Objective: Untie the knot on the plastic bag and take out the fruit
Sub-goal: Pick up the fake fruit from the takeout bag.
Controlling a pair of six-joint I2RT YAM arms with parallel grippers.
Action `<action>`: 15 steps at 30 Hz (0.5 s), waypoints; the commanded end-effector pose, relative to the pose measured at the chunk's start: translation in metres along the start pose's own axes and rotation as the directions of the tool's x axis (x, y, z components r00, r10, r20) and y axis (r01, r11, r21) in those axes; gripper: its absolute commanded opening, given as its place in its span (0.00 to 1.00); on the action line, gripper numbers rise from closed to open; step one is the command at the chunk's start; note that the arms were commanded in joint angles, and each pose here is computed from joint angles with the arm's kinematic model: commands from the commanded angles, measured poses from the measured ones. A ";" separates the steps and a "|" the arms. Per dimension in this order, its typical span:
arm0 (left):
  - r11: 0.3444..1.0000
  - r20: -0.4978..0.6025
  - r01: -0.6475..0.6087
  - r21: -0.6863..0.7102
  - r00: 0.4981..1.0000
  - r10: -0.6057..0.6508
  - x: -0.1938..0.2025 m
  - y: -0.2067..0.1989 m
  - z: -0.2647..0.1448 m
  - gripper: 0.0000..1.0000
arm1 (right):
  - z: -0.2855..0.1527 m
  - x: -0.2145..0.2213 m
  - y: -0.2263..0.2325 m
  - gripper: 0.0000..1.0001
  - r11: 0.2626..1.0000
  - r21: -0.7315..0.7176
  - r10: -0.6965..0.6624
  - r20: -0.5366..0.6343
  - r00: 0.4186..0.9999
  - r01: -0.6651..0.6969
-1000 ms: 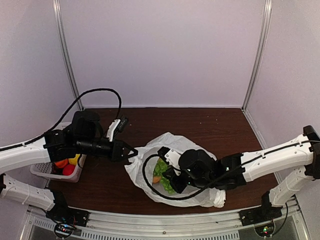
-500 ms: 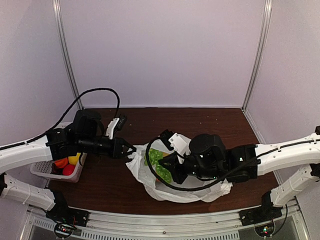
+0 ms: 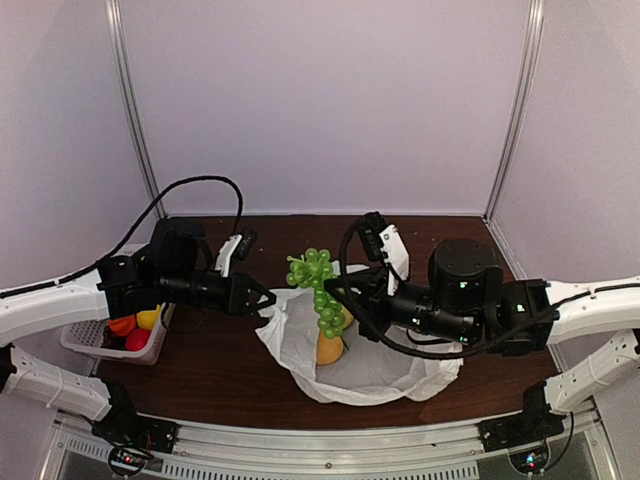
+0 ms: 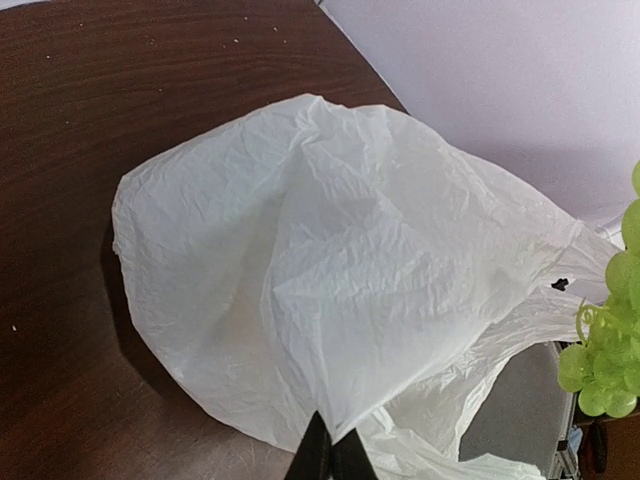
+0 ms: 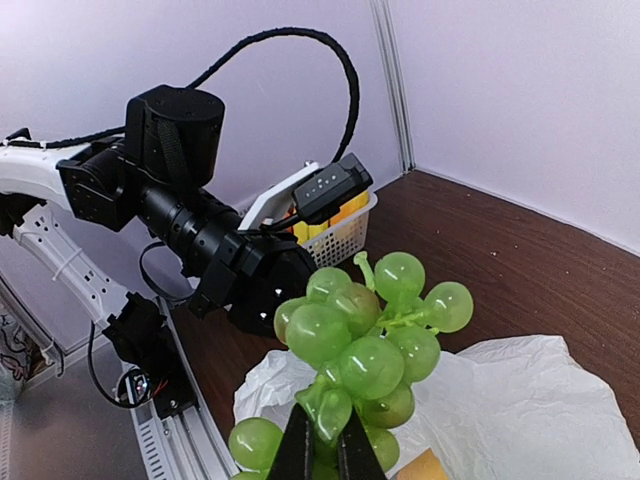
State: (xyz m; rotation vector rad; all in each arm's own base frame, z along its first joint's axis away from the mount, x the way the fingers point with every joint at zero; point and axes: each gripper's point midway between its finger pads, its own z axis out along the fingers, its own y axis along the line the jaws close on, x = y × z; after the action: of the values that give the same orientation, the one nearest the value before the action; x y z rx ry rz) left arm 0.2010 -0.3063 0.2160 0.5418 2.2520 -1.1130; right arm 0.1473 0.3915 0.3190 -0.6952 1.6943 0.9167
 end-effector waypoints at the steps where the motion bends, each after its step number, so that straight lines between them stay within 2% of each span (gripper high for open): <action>1: 0.994 0.046 -0.060 0.086 0.997 0.057 -0.019 -0.021 0.000 0.00 | 0.001 -0.017 -0.011 0.02 0.995 0.078 0.050 0.101 0.994 -0.058; 15: 0.992 0.062 -0.072 0.101 0.996 0.066 -0.020 -0.024 -0.005 0.00 | 0.003 -0.064 -0.031 0.04 0.963 0.237 0.068 0.240 0.968 -0.127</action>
State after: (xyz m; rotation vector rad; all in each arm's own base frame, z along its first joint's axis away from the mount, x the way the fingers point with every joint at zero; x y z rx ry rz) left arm 0.1951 -0.3147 0.2203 0.6034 2.2237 -1.1746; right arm 0.1837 0.3804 0.3452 -0.4277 1.6570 0.8007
